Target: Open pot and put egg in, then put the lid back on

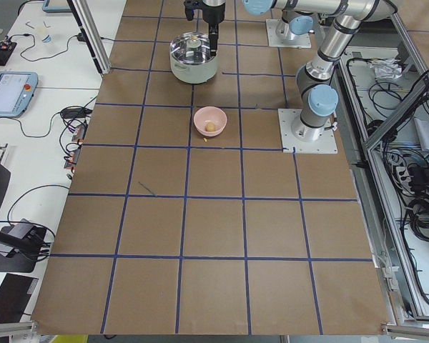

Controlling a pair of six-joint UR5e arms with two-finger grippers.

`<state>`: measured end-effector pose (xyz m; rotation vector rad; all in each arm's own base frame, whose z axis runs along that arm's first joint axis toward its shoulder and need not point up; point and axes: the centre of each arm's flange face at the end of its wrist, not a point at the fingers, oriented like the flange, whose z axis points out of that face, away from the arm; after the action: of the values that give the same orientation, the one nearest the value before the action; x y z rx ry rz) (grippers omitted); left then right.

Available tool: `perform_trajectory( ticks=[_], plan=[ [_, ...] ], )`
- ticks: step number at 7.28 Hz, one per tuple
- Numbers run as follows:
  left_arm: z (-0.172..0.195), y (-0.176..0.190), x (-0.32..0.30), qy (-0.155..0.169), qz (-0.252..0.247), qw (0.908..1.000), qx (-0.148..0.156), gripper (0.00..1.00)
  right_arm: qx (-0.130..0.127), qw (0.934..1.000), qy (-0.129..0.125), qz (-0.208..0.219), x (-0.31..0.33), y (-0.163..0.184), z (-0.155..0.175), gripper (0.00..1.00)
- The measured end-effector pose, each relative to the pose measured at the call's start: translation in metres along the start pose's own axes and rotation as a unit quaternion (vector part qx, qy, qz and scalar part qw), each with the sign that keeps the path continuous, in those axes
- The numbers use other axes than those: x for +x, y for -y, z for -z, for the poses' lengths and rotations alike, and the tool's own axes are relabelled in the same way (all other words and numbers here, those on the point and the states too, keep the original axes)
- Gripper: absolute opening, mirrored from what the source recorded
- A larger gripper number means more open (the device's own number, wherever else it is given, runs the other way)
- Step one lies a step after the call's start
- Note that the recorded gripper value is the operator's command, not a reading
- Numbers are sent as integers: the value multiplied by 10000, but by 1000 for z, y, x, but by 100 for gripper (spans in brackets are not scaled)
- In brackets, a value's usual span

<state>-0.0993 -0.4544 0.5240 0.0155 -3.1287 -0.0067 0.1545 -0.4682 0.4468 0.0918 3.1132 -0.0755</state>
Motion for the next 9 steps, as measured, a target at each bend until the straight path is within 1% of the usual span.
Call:
perform_trajectory(
  ticks=[3, 7, 9],
  plan=[
    [-2, -1, -2, 6, -13, 10000, -49, 100, -9, 10000, -7, 23, 1, -4, -7, 100],
    [-8, -3, -5, 19, -20, 9999, -104, 100, 12, 10000, 11, 12, 1, -6, -6, 100],
    [-16, -4, -6, 34, -112, 9998, -185, 100, 65, 10000, 17, -12, 1, -7, -1, 100]
  ],
)
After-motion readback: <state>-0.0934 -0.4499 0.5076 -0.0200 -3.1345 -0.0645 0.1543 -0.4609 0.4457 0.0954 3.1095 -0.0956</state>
